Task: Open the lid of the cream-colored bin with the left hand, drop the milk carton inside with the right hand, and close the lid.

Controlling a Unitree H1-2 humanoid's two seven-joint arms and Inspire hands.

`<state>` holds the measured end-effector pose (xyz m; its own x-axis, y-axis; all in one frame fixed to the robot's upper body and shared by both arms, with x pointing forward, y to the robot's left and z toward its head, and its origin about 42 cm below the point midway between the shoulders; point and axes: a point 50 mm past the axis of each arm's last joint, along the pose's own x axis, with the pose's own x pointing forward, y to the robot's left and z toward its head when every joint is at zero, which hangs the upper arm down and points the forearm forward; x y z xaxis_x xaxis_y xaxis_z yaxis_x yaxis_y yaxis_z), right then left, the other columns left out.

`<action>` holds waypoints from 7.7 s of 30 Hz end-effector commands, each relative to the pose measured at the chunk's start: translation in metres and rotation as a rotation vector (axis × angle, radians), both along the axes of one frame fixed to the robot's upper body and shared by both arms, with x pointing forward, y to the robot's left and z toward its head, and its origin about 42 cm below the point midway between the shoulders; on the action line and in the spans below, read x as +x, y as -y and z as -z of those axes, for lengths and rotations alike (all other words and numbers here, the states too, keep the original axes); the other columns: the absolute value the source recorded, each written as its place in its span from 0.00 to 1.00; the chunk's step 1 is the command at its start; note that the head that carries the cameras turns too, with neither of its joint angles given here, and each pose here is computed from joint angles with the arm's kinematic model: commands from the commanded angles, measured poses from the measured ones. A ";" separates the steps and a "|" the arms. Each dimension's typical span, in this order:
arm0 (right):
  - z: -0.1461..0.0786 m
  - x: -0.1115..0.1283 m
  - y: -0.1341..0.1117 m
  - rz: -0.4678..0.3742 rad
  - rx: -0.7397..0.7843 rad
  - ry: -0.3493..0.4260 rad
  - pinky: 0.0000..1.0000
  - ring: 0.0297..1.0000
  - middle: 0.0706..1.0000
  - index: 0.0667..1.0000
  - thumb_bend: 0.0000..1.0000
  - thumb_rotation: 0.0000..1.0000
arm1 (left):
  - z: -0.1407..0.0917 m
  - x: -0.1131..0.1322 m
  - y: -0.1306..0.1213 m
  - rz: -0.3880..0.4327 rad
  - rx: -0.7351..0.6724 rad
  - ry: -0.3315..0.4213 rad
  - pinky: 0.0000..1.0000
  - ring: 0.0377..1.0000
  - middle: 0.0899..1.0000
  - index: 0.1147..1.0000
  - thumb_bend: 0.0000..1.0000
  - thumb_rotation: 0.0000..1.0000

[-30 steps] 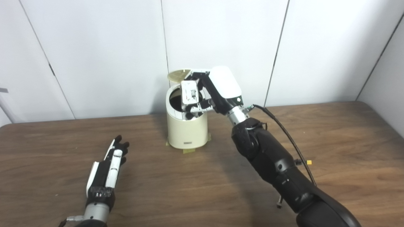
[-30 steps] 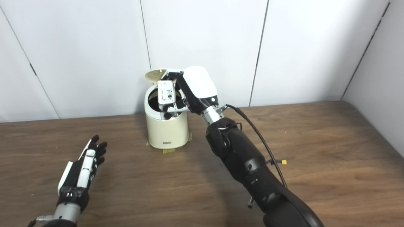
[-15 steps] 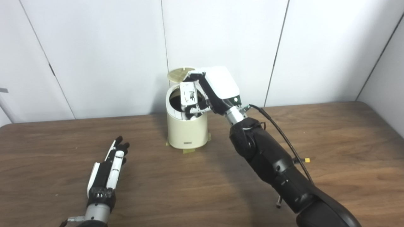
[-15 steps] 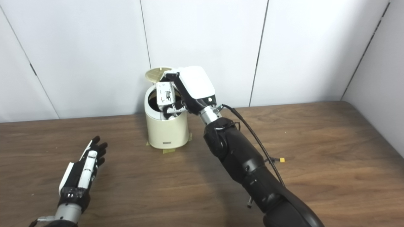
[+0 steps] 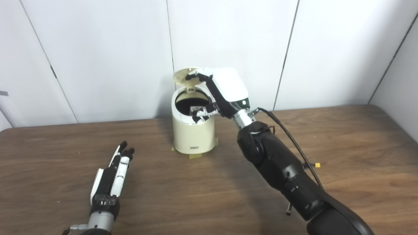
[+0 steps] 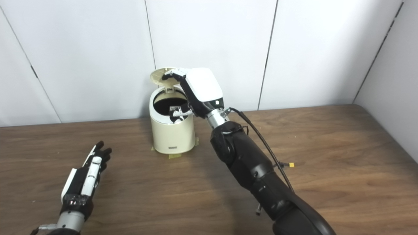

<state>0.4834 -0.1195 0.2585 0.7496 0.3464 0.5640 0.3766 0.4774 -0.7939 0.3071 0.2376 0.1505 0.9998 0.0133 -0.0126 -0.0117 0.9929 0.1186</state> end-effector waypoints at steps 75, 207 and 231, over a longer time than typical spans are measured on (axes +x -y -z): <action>0.077 -0.170 0.071 -0.032 1.118 -0.597 0.87 0.90 0.90 0.94 0.59 1.00 | -0.201 0.199 0.052 0.276 0.110 0.260 0.90 0.88 0.88 0.91 0.59 1.00; 0.075 -0.149 0.042 0.118 0.881 -0.573 0.71 0.79 0.79 0.91 0.56 1.00 | -0.115 0.142 0.061 0.696 1.599 0.512 0.95 0.80 0.73 0.72 0.52 1.00; 0.071 -0.150 0.042 0.134 0.877 -0.570 0.70 0.79 0.79 0.91 0.55 1.00 | -0.096 0.130 0.073 0.807 1.643 0.452 0.93 0.78 0.73 0.70 0.52 1.00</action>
<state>0.3266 -0.1661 0.1617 0.9921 -0.1204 0.0356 0.1255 0.9519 -0.2796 0.4454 0.1620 0.2773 0.7144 -0.6957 -0.0751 -0.0905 -0.1983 0.9760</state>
